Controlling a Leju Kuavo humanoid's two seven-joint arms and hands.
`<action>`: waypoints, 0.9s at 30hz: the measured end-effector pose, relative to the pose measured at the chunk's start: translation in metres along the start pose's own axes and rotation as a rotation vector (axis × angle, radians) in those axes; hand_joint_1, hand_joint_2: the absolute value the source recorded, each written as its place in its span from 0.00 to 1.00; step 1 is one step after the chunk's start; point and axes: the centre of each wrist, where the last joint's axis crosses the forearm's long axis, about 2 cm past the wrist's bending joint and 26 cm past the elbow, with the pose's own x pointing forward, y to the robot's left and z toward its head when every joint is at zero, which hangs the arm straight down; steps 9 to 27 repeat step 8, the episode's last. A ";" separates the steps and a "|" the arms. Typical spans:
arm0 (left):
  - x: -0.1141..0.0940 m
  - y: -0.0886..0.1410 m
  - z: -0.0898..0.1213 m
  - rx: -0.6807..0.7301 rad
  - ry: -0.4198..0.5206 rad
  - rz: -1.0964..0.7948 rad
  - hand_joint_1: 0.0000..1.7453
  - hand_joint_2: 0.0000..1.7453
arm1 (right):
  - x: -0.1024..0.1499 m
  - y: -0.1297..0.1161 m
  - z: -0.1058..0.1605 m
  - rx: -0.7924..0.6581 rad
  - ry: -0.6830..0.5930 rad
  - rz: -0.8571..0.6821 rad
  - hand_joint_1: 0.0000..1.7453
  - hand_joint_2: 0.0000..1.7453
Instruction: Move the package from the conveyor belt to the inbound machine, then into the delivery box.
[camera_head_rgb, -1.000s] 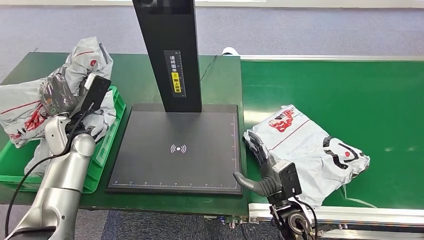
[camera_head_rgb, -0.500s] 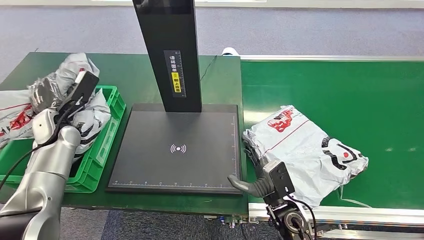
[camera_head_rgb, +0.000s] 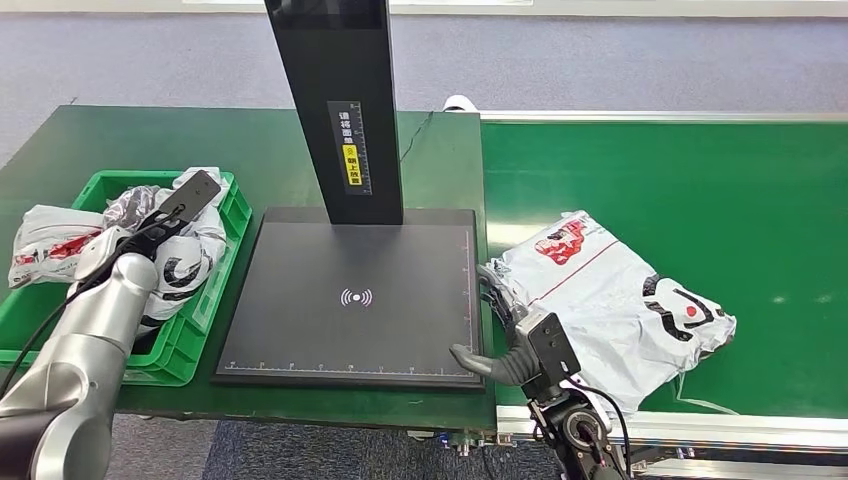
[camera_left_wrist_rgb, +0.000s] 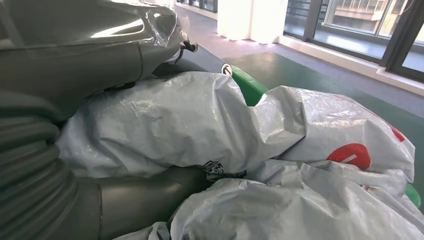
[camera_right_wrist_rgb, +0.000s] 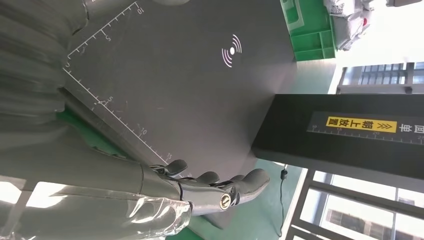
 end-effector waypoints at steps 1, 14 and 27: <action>0.000 0.000 0.000 -0.002 0.001 0.000 1.00 1.00 | 0.000 0.000 0.000 0.000 0.001 0.000 0.00 1.00; 0.000 -0.002 0.000 -0.047 -0.009 0.014 1.00 1.00 | -0.001 0.000 0.001 0.000 0.006 0.000 0.00 1.00; 0.000 -0.002 0.000 -0.047 -0.009 0.014 1.00 1.00 | -0.001 0.000 0.001 0.000 0.006 0.000 0.00 1.00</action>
